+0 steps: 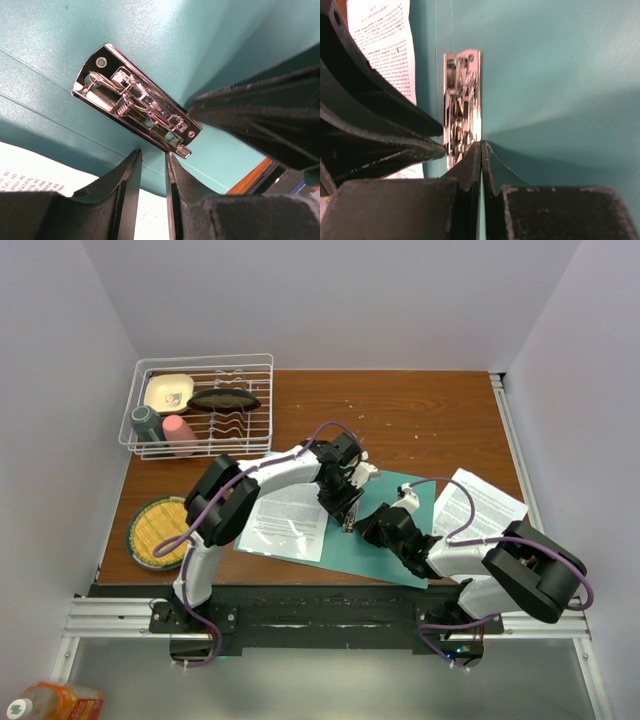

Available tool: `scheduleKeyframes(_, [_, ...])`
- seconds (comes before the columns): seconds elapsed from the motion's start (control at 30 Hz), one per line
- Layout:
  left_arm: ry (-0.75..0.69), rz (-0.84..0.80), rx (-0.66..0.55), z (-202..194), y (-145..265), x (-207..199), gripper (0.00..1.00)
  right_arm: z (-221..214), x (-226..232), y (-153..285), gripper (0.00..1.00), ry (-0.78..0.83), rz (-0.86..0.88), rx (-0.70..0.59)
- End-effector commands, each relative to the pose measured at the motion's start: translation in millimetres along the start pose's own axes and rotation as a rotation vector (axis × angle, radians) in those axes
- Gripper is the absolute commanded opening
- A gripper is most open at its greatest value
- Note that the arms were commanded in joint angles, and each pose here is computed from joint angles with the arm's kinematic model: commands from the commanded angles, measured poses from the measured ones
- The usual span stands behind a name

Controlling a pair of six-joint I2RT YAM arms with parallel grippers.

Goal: Put the files into the folder

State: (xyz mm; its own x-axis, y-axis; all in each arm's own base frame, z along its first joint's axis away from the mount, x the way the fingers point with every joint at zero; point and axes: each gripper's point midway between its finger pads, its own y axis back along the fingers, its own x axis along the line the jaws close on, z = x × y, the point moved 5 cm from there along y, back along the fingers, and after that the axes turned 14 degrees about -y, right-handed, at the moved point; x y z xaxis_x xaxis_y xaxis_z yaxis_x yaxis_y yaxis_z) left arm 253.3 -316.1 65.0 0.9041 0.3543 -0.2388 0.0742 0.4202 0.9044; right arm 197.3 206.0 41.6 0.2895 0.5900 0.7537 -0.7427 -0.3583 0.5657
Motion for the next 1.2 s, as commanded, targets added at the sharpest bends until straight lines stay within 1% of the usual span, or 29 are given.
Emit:
scheduleKeyframes(0.0, [-0.069,0.085,-0.115,40,-7,22,0.29,-14,-78,16,0.0,0.131,-0.317,0.075])
scheduleKeyframes(0.17, [-0.095,0.101,-0.14,49,-2,25,0.29,-12,-77,15,0.0,0.133,-0.333,0.064])
scheduleKeyframes(0.27, [-0.091,0.066,-0.147,54,-7,22,0.28,-12,-77,17,0.0,0.127,-0.33,0.062])
scheduleKeyframes(0.4, [-0.11,0.022,-0.137,59,-16,3,0.28,-12,-83,20,0.0,0.13,-0.347,0.064])
scheduleKeyframes(0.6, [-0.125,-0.023,-0.154,63,-17,-18,0.28,-11,-90,27,0.0,0.124,-0.355,0.059])
scheduleKeyframes(0.8, [-0.138,-0.017,-0.187,84,-9,-18,0.28,-11,-90,28,0.0,0.117,-0.354,0.059])
scheduleKeyframes(0.87, [-0.146,0.001,-0.186,86,-7,-16,0.28,-11,-91,27,0.0,0.124,-0.363,0.059])
scheduleKeyframes(0.93, [-0.155,0.026,-0.179,83,-6,-13,0.28,-11,-90,25,0.0,0.124,-0.355,0.059])
scheduleKeyframes(1.1, [-0.101,0.038,-0.143,57,-2,3,0.25,-17,-88,13,0.0,0.151,-0.381,0.084])
scheduleKeyframes(1.17, [-0.089,0.051,-0.148,49,1,8,0.25,-17,-81,5,0.0,0.157,-0.372,0.08])
